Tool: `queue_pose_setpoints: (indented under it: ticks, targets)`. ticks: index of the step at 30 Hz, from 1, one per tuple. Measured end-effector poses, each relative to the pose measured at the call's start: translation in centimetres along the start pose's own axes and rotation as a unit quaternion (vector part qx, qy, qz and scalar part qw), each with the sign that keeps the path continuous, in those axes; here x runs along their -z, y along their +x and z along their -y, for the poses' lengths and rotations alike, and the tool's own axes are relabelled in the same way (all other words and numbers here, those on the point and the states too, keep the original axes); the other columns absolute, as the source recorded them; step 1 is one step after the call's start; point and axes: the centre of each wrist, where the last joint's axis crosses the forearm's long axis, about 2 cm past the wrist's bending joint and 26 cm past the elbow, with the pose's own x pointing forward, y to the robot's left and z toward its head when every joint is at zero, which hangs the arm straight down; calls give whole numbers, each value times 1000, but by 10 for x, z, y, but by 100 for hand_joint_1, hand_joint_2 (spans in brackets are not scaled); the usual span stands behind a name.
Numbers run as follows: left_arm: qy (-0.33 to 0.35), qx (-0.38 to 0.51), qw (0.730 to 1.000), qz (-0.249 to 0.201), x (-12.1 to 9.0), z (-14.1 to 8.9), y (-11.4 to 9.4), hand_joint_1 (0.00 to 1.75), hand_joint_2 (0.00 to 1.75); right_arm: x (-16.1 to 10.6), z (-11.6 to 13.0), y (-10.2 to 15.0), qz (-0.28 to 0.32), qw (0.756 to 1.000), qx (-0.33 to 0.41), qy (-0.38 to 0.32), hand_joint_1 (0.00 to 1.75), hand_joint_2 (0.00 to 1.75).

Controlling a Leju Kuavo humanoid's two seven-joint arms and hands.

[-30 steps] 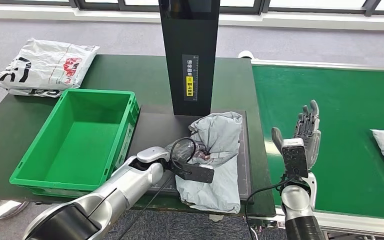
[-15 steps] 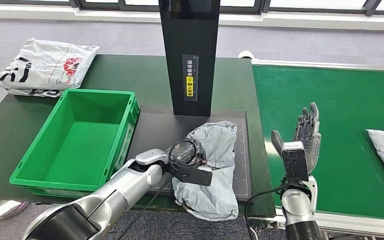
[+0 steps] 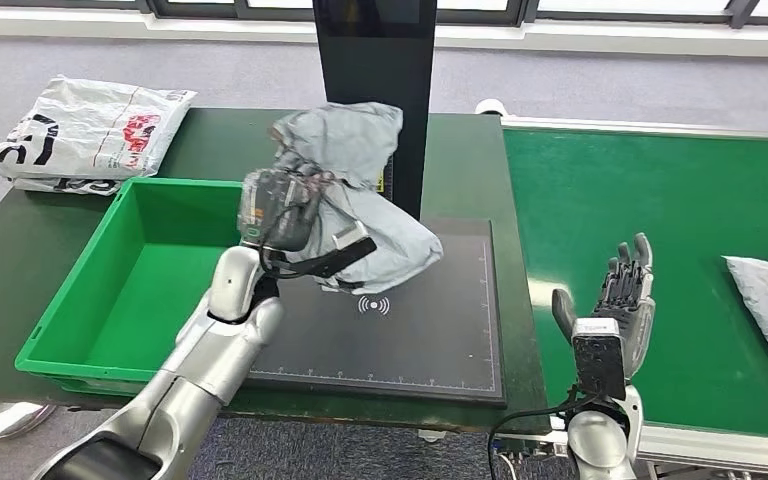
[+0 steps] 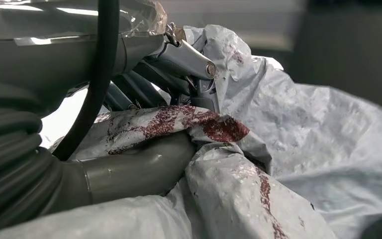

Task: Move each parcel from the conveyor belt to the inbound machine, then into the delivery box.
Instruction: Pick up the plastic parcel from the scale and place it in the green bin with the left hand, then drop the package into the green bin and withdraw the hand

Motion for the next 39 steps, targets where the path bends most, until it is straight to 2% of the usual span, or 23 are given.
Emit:
queue_pose_setpoints:
  ticks: [4,7,10,15,18,21,26,29,30,33,34,37,39]
  targets:
    - [78,104,991,-40,-3,-28,-39,175,175,-3,0,-1,-1,1000,0,-3,0,175]
    - [100,137,978,-122,-15,-41,-71,175,175,-5,1,-1,-3,1000,-3,-6,0,175]
    - [81,173,962,-197,-28,-44,-103,175,175,-5,2,-2,-7,1000,-5,-8,0,175]
    - [-1,249,932,-265,-46,-46,-160,175,175,0,2,-4,-9,1000,-6,-2,0,175]
    - [-34,276,917,-285,-60,-45,-182,175,175,-1,1,-5,-9,1000,-9,1,0,175]
    - [-63,292,909,-292,-67,-43,-193,175,175,-2,1,-5,-10,1000,-10,2,0,175]
    - [-194,285,902,-259,-79,-31,-199,175,175,-8,2,-7,-13,1000,-13,14,0,175]
    - [-231,274,897,-259,-86,-23,-197,175,175,-10,2,-8,-14,1000,-14,18,0,175]
    - [-235,272,896,-260,-87,-21,-197,153,175,-11,2,-8,-14,1000,-14,19,0,175]
    - [-251,269,890,-269,-90,-18,-197,22,175,-11,2,-8,-15,1000,-14,23,0,175]
    - [-257,268,887,-275,-91,-17,-197,0,131,-11,2,-8,-16,999,-15,26,0,175]
    - [-258,260,884,-292,-92,-15,-200,0,0,-10,1,-7,-20,999,-18,35,0,175]
    - [-233,219,902,-290,-86,-16,-202,0,0,-9,1,-7,-24,999,-20,36,0,175]
